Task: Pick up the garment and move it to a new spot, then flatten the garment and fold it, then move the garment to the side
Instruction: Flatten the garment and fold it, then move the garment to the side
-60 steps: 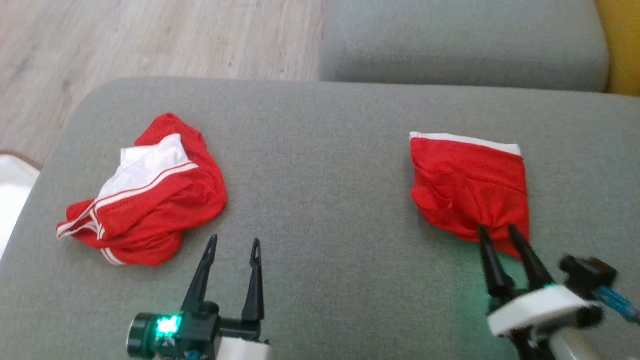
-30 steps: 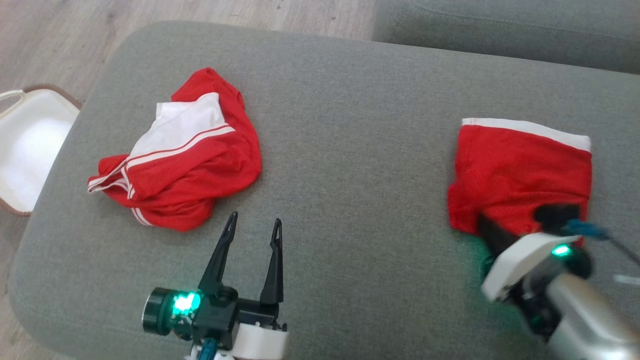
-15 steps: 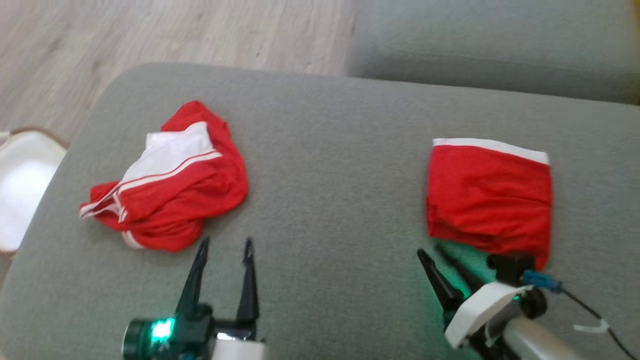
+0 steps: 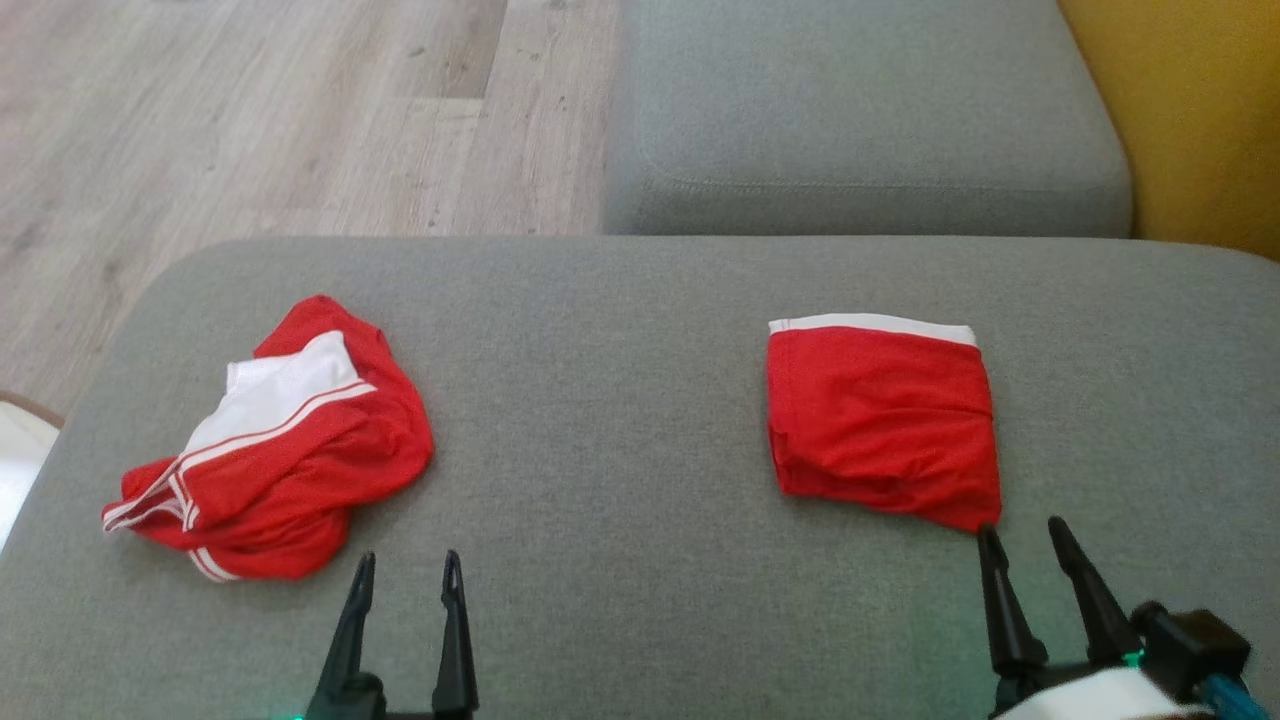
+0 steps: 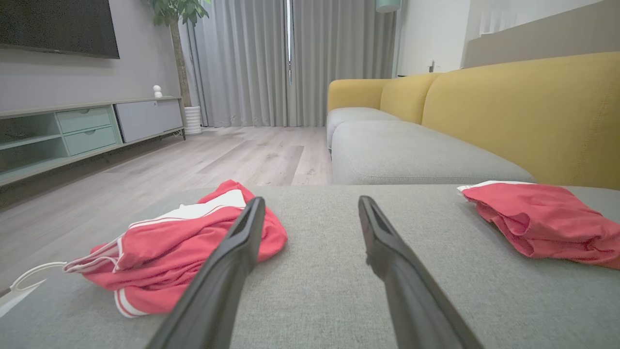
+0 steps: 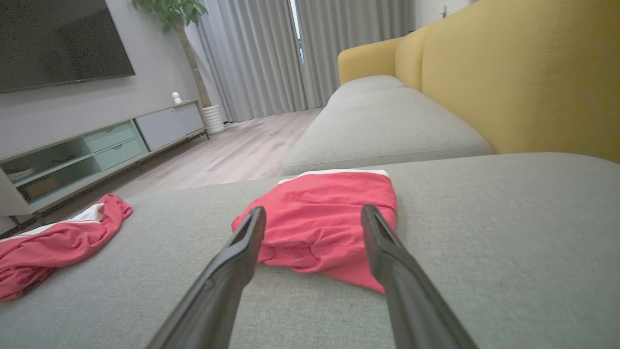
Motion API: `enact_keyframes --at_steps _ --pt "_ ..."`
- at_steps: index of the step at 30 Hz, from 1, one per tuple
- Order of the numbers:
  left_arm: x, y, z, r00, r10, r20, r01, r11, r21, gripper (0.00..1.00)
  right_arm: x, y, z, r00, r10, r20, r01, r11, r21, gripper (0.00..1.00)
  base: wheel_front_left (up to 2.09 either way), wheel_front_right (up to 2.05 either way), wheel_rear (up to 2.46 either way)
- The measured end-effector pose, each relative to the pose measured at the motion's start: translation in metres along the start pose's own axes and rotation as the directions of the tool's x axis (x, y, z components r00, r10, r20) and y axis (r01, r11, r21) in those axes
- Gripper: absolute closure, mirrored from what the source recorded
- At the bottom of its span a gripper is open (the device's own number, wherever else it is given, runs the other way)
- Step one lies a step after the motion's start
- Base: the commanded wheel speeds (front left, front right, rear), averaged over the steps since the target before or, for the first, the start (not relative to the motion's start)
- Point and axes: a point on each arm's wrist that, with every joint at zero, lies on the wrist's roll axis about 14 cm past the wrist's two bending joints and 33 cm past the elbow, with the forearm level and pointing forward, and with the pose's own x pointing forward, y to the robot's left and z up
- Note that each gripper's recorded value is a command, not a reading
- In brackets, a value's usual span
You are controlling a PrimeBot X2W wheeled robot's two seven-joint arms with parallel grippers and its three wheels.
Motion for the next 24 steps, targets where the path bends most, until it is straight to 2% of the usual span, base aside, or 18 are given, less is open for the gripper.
enact_keyframes --at_steps 10,24 --pt "-0.002 -0.006 -0.003 0.999 -0.038 -0.008 0.038 0.999 0.012 0.00 -0.013 -0.008 0.004 0.997 -0.068 0.031 0.067 0.997 0.022 0.00 0.00 0.00 0.00" --pt "0.000 -0.003 -0.005 0.999 -0.034 -0.013 0.034 0.999 0.024 0.00 -0.015 -0.010 0.000 0.997 -0.078 0.017 0.078 0.997 0.022 0.00 0.00 0.00 0.00"
